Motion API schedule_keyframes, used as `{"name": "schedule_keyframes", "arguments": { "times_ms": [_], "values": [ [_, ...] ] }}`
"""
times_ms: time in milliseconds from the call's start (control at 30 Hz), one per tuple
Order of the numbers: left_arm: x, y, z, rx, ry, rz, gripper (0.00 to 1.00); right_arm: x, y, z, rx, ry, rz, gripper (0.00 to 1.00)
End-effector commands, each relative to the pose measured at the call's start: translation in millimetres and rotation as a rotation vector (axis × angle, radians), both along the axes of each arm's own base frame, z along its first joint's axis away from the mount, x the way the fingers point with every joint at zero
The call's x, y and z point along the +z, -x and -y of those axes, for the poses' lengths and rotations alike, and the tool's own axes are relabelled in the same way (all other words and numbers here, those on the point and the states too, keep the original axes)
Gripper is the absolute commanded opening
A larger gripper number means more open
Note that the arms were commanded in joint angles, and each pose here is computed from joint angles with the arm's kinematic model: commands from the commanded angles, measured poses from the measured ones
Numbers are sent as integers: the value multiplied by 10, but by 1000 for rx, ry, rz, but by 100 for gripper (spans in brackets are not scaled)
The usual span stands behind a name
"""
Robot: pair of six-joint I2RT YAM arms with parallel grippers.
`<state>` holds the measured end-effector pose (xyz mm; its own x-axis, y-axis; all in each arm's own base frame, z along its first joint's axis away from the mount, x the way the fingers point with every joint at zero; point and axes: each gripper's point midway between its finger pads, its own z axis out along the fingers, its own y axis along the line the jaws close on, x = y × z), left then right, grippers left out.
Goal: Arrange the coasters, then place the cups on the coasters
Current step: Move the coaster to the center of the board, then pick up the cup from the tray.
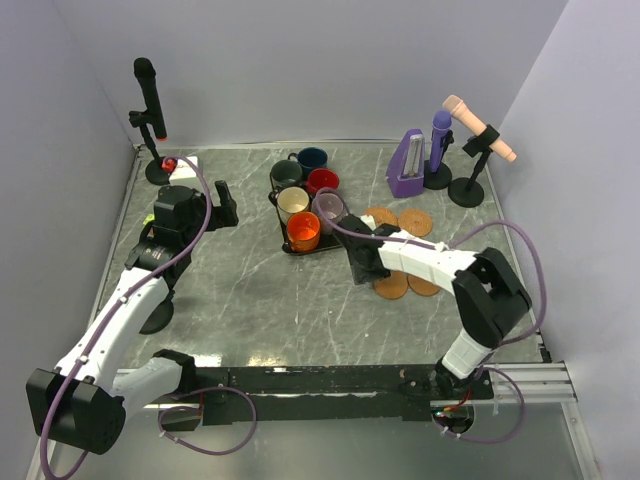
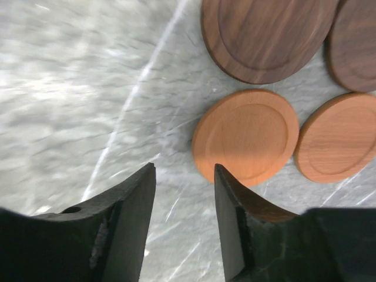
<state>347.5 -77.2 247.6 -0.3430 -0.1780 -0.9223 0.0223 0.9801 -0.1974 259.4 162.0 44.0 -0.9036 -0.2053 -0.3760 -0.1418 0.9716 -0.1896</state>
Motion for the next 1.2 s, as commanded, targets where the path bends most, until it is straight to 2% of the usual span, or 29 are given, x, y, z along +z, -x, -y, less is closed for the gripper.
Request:
{"name": "schedule_keyframes", "arguments": {
  "times_ms": [0,333,500,633,833,1100,1167],
  "values": [
    [218,-54,26,-6,27,65,97,585,-185,-120,32,-94,114,54],
    [214,-52,-7,9,19,67,96,886,-672,30,-6,-39,186,53],
    [208,-52,23,-4,28,65,97,973,-776,-4,-30,-100,223,55],
    [223,-59,75,-23,50,69,97,1078,-741,-33,-50,-196,271,61],
    [165,-63,286,-114,98,43,98,1156,-577,-37,-78,-319,289,64],
    [-270,-42,898,-325,82,-96,99,1436,-428,109,-83,-382,350,69],
    [-368,-58,1048,-369,79,-132,95,1444,-413,154,-84,-379,359,70]
  ]
}}
